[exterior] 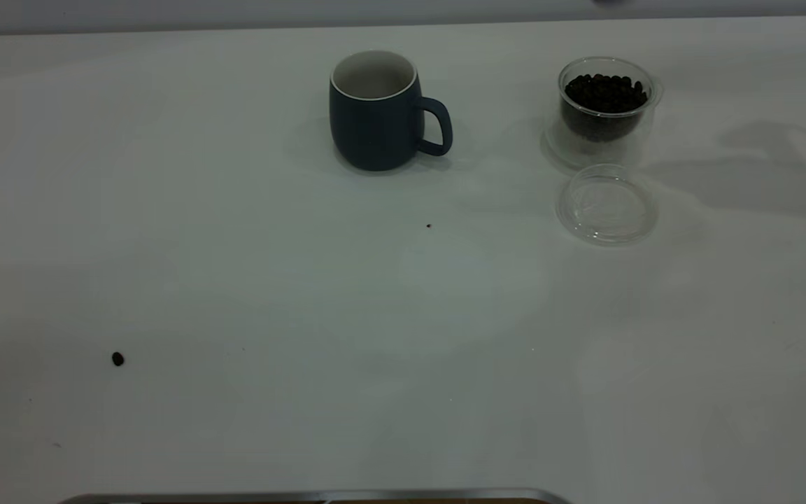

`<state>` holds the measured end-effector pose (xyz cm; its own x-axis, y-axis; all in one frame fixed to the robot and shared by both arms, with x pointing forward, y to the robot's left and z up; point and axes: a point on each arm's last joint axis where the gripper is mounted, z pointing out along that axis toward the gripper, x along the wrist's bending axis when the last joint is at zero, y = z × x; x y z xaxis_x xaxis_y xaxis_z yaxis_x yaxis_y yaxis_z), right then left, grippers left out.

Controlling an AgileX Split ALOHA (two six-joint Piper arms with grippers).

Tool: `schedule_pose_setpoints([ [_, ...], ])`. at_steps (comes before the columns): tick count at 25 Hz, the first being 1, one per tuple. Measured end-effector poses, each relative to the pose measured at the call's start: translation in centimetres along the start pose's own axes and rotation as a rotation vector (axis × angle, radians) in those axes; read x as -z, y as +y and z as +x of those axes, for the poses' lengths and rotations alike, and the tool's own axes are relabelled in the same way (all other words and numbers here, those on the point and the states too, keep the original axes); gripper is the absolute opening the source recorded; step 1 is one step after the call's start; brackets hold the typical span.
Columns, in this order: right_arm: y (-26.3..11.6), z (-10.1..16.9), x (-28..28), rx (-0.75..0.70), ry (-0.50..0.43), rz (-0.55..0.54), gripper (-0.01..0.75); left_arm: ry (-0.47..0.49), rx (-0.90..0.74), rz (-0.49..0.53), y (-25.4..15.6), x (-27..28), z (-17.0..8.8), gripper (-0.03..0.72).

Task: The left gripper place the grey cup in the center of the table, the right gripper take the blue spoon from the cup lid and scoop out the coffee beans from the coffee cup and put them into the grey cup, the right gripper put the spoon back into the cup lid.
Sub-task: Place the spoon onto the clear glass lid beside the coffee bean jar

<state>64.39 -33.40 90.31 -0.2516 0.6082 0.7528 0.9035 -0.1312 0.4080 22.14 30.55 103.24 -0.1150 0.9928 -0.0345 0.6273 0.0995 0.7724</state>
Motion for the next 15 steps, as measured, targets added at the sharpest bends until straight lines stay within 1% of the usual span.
schedule_pose_setpoints([
  [2, -1.3, -1.1, -0.3, -0.031, -0.011, 0.016, 0.092, 0.0, 0.0, 0.0, 0.0, 0.0, 0.0, 0.489],
  [5, -3.1, -2.8, -1.5, -0.056, 0.004, 0.053, 0.092, 0.0, 0.0, 0.0, 0.0, 0.0, 0.0, 0.489],
  [8, -4.6, -4.7, -2.9, -0.118, 0.018, 0.078, 0.092, 0.0, 0.0, 0.0, 0.0, 0.0, 0.0, 0.489],
  [15, -6.5, -8.3, -4.7, -0.219, -0.009, 0.041, 0.092, 0.0, 0.0, 0.0, 0.0, 0.0, 0.0, 0.489],
])
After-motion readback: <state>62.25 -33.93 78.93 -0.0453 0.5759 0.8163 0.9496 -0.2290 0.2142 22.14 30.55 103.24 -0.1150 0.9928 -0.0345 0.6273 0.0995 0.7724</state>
